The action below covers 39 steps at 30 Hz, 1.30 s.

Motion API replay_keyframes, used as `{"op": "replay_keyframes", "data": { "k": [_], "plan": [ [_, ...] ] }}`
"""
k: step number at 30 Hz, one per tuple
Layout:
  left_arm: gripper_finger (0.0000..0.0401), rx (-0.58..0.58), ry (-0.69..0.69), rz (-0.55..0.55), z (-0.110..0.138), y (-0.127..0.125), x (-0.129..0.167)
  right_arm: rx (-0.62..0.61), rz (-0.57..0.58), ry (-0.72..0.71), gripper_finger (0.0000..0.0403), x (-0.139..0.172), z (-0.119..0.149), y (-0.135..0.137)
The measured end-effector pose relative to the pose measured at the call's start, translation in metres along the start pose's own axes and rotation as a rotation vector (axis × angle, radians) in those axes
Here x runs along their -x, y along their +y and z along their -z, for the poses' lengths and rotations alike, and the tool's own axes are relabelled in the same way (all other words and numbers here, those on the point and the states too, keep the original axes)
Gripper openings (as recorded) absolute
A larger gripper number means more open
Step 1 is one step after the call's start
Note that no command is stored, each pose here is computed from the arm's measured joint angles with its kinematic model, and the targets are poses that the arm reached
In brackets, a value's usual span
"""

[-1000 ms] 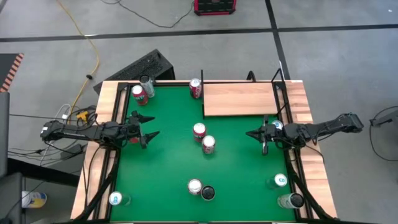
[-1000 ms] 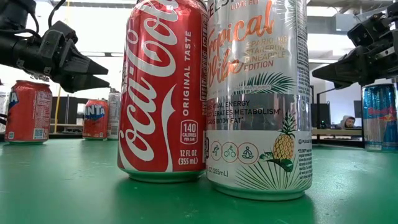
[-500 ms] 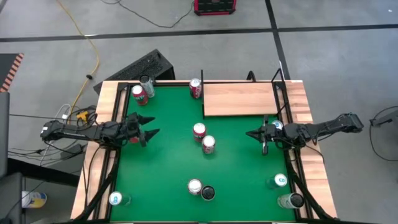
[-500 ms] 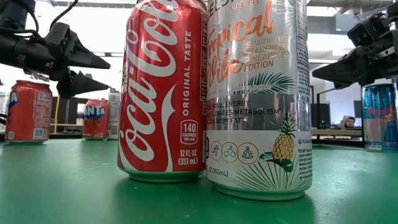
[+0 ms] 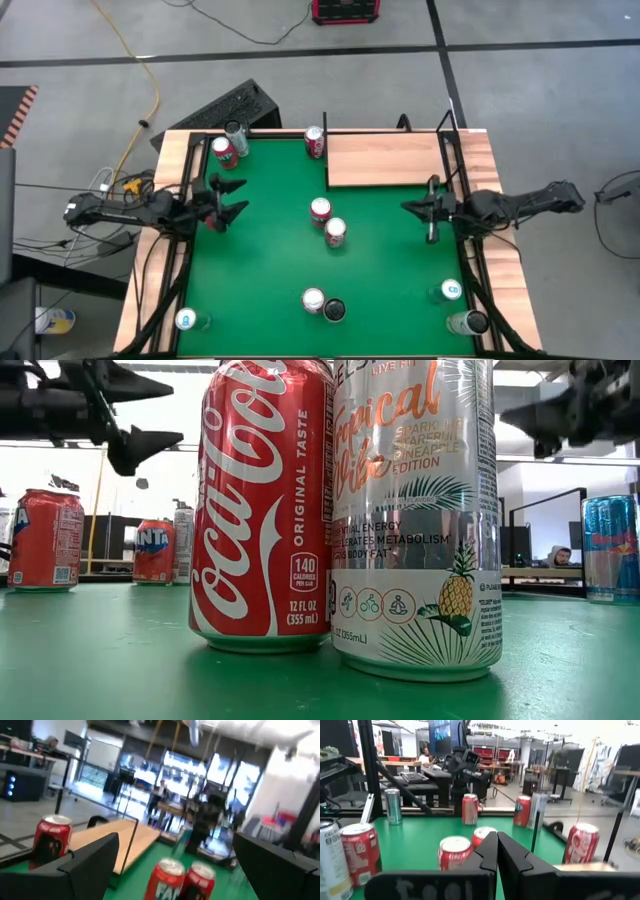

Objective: Place canned beverage on shelf
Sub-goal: Put the bottom right red soda can on the shelf

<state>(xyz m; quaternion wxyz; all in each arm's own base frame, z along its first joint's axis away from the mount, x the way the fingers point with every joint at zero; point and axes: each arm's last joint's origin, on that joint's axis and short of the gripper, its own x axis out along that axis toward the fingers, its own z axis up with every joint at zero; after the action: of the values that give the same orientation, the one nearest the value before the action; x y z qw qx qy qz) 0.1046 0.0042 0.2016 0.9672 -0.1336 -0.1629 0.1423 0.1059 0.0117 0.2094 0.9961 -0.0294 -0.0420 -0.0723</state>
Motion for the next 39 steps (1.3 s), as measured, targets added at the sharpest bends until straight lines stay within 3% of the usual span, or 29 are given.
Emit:
{"op": "replay_keyframes", "data": {
  "k": [5, 12, 19, 26, 34, 39],
  "plan": [
    [0.0376, -0.107, 0.055, 0.047, -0.017, -0.010, -0.022, 0.016, 0.002, -0.039, 0.0032, -0.009, -0.025, 0.001],
    [0.0371, -0.336, 0.166, 0.146, -0.048, -0.032, -0.076, 0.069, -0.017, 0.078, 0.0036, -0.037, -0.049, 0.010],
    [0.0371, -0.431, 0.348, 0.231, -0.061, -0.044, -0.135, 0.136, -0.080, 0.235, 0.0088, -0.060, -0.080, 0.024],
    [0.0371, -0.519, 0.496, 0.304, -0.042, -0.039, -0.185, 0.167, -0.134, 0.376, 0.0155, -0.069, -0.101, 0.034],
    [0.0371, -0.436, 0.622, 0.470, -0.008, -0.018, -0.225, 0.168, -0.161, 0.443, 0.0233, -0.067, -0.099, 0.039],
    [0.0371, -0.404, 0.692, 0.521, 0.006, -0.008, -0.242, 0.174, -0.183, 0.451, 0.0256, -0.064, -0.099, 0.042]
  ]
}}
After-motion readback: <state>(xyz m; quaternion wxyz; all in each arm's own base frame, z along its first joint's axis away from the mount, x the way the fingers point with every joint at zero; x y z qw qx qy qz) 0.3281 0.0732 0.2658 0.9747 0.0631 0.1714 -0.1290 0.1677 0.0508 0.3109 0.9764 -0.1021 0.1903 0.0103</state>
